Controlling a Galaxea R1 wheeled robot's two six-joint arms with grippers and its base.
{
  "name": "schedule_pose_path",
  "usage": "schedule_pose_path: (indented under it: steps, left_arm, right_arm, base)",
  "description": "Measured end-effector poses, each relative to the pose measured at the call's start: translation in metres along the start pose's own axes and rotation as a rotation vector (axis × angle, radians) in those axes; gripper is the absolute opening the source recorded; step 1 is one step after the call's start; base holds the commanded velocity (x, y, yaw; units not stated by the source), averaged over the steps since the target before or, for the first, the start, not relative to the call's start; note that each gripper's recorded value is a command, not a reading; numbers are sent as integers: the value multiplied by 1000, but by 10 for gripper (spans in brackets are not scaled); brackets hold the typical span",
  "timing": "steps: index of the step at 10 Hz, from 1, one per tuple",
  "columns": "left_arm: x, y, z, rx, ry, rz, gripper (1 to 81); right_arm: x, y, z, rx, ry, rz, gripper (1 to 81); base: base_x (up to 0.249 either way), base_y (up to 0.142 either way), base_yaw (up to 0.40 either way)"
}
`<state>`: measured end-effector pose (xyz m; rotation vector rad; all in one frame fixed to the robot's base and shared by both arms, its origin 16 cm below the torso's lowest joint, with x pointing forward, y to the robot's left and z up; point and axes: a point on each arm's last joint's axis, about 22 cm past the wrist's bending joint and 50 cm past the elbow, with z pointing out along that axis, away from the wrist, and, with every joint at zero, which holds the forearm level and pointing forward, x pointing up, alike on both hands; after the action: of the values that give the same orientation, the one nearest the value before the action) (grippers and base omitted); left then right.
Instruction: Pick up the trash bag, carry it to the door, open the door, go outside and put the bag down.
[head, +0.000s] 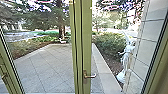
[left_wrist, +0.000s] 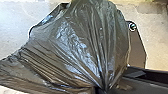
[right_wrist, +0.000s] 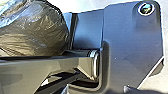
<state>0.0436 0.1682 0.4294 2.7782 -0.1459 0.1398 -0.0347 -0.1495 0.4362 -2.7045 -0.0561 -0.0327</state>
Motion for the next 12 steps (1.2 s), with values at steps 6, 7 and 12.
schedule_pose_path:
  steps: [6, 7, 12]
  left_arm:
    - [1, 1, 1, 1, -3, 24, 10]
    - [2, 1, 1, 2, 0, 28, 10]
    - [2, 4, 2, -3, -1, 36, 10]
  right_arm:
    - [2, -1, 1, 1, 3, -2, 811]
    - [2, -2, 1, 1, 2, -3, 811]
    - [2, -1, 1, -3, 2, -3, 811]
  base:
    - [0, 0, 248]
    - [0, 0, 248]
    - [0, 0, 240]
